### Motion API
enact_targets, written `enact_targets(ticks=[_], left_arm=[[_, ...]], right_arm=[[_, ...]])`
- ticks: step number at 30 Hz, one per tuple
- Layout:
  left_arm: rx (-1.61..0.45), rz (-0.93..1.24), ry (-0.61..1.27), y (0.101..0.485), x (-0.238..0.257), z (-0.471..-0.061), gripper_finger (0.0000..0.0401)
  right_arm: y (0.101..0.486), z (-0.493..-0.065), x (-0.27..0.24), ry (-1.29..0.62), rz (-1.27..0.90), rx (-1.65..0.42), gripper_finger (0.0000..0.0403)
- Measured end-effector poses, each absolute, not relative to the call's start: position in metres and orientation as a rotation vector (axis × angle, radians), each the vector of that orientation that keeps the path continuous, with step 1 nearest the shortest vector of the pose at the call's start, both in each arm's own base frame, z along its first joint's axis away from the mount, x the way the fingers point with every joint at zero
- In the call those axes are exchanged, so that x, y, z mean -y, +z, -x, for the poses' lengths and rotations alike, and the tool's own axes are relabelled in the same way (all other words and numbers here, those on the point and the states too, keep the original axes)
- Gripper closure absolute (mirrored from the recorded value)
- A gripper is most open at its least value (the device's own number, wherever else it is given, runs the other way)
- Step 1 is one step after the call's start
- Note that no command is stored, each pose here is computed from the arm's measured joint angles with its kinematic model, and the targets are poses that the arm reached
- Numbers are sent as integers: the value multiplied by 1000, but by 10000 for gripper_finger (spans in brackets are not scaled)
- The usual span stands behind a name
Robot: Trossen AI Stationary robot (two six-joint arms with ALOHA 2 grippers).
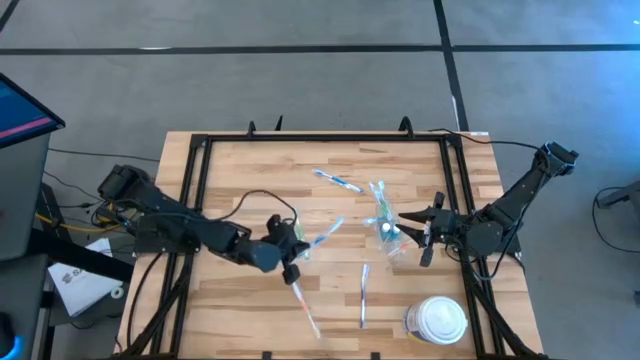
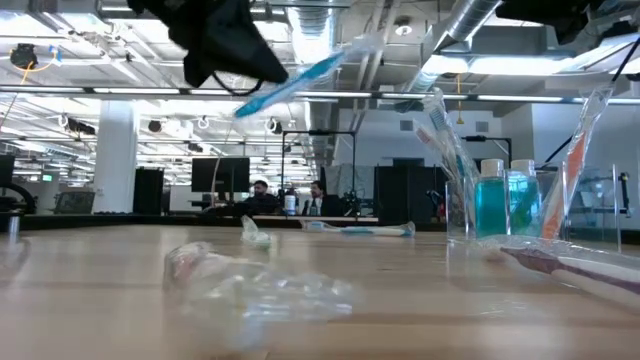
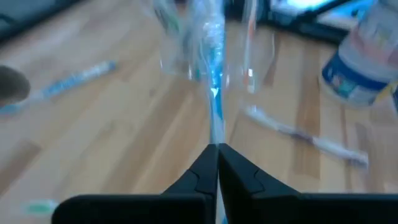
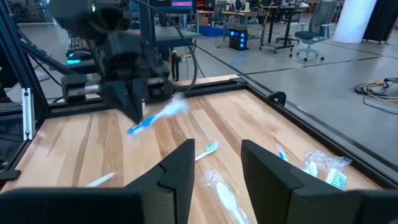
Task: Pick & Place toothbrushing station
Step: Put the bottom blue toothbrush into the transparent organizer
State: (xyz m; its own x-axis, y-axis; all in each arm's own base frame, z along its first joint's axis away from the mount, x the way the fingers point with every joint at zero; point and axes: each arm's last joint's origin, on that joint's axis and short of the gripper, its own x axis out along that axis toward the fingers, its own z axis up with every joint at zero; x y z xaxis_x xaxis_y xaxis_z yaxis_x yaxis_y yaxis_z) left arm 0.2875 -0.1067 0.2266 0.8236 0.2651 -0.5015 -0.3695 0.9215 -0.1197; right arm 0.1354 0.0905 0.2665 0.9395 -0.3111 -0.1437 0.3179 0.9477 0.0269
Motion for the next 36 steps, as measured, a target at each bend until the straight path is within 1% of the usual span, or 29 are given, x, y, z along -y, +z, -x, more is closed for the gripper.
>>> enact_targets(ticks=[11,17,24,30,36], left_arm=[[-295,131,293,252,99,-300,399],[-176,125,198,264,98,-309,400],[-110,100,138,253,96,-327,400],[-37,91,107,246,90,-340,401],[7,95,78,243,86,-346,401]], right_arm=[[268,-139,-94,-318,-73,-115,280],[272,-153,-102,-322,-10,-69,280],[272,-169,-104,-348,37,-32,280],[274,-180,-99,-232,9,-5,280],[271,-196,-90,-198,-29,7,280]])
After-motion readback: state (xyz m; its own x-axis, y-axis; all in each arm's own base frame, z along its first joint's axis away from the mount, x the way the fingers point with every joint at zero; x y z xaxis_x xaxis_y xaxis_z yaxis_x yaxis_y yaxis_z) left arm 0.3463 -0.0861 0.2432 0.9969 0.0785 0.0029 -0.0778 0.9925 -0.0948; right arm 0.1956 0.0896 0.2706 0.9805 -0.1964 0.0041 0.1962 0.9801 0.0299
